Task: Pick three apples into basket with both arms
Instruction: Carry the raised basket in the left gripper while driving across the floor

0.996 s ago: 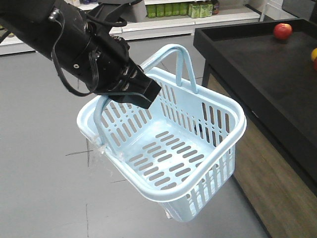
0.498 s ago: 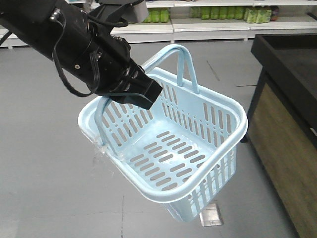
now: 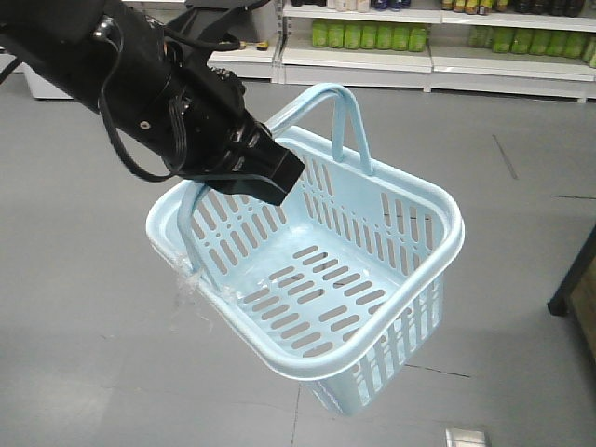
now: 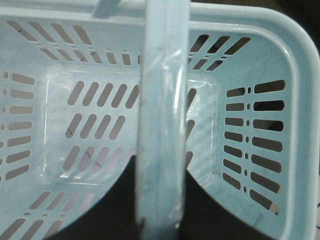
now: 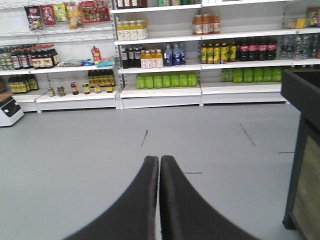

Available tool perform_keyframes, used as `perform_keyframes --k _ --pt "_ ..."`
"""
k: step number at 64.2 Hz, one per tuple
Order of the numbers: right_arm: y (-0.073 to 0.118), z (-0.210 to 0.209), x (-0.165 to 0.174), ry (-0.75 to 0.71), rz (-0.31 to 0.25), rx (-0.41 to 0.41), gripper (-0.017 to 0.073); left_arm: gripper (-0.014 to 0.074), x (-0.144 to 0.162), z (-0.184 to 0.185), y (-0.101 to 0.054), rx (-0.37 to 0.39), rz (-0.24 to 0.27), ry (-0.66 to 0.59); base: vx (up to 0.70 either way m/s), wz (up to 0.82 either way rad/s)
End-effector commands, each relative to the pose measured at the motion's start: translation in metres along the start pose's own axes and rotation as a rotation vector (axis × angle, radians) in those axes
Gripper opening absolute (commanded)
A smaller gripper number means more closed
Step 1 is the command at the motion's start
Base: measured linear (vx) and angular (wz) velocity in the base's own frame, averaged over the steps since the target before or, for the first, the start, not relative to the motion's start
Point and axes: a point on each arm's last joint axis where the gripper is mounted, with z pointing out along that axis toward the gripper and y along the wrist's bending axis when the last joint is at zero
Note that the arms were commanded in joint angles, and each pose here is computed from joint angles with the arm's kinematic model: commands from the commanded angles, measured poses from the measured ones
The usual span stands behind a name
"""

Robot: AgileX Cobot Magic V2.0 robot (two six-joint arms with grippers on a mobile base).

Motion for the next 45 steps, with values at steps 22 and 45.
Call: perform_keyframes --k 22,45 --pt "0.0004 -0.0003 -0.0040 -0.073 -0.012 -0.004 -0.0003 -0.0008 -0.0025 -0.0236 -0.0113 0.035 0.005 -0.093 0.15 0.26" --pt "0.0004 -0.0003 -0.0040 -0.073 -0.012 -0.004 -0.0003 -0.0008 -0.0025 -0.0236 -0.0113 0.035 0.005 -0.093 0.18 -0.03"
